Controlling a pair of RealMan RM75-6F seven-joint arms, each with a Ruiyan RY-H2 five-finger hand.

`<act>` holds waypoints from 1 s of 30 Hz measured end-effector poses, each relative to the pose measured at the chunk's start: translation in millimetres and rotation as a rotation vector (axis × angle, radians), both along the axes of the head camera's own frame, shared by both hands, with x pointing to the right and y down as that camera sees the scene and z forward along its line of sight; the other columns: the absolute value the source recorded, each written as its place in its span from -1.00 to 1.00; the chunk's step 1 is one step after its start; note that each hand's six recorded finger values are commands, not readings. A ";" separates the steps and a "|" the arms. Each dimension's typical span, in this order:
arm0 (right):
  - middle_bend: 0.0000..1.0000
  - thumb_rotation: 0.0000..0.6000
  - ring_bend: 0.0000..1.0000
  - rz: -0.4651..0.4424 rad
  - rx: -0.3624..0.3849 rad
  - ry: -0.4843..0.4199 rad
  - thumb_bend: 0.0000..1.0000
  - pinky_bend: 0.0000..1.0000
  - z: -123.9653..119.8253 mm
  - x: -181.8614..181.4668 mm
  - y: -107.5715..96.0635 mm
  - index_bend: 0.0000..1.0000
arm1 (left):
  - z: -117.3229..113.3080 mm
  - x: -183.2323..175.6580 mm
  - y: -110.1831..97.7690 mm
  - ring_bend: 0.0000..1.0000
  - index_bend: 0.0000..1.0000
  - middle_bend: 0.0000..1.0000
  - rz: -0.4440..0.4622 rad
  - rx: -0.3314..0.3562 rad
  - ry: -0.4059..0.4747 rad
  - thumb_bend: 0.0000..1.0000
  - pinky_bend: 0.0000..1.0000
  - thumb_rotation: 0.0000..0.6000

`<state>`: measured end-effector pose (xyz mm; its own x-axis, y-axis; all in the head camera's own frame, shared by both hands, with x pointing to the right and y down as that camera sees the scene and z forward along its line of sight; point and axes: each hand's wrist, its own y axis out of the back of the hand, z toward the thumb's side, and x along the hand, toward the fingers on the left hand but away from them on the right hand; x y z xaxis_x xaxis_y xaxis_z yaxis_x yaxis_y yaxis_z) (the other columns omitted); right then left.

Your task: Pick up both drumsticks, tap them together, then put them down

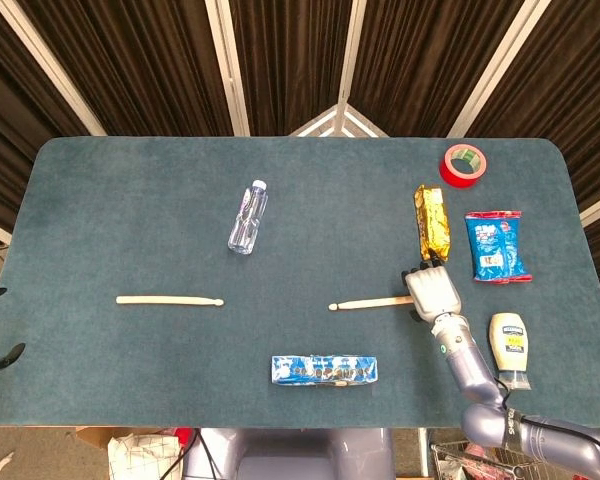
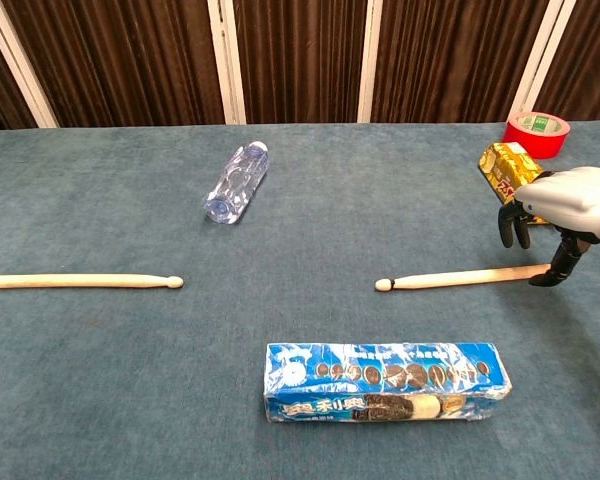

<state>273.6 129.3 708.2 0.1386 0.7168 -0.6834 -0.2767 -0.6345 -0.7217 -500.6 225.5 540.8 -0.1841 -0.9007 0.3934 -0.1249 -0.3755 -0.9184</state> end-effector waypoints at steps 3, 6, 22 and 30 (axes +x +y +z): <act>-0.07 1.00 -0.43 -0.002 0.000 0.004 -0.43 -0.93 2.2 -1.1 -1.8 -0.13 | 0.2 0.5 0.3 -1.00 -0.54 -0.64 0.001 -0.001 -0.001 -0.47 -1.00 1.00; -0.07 1.00 -0.43 -0.004 -0.001 0.012 -0.43 -0.93 4.6 -0.2 -2.6 -0.13 | 0.1 0.1 0.1 -1.00 -0.54 -0.64 -0.001 0.000 -0.003 -0.47 -1.00 1.00; -0.05 1.00 -0.40 0.010 -0.009 0.018 -0.37 -0.93 15.3 10.6 0.5 0.01 | 3.3 1.1 1.3 -1.00 -0.54 -0.65 -0.001 -0.010 -0.017 -0.47 -1.00 1.00; -0.05 1.00 -0.39 -0.002 -0.015 0.014 -0.33 -0.93 21.5 5.6 3.2 0.02 | 3.1 0.5 1.8 -1.00 -0.53 -0.65 -0.004 -0.011 -0.022 -0.47 -1.00 1.00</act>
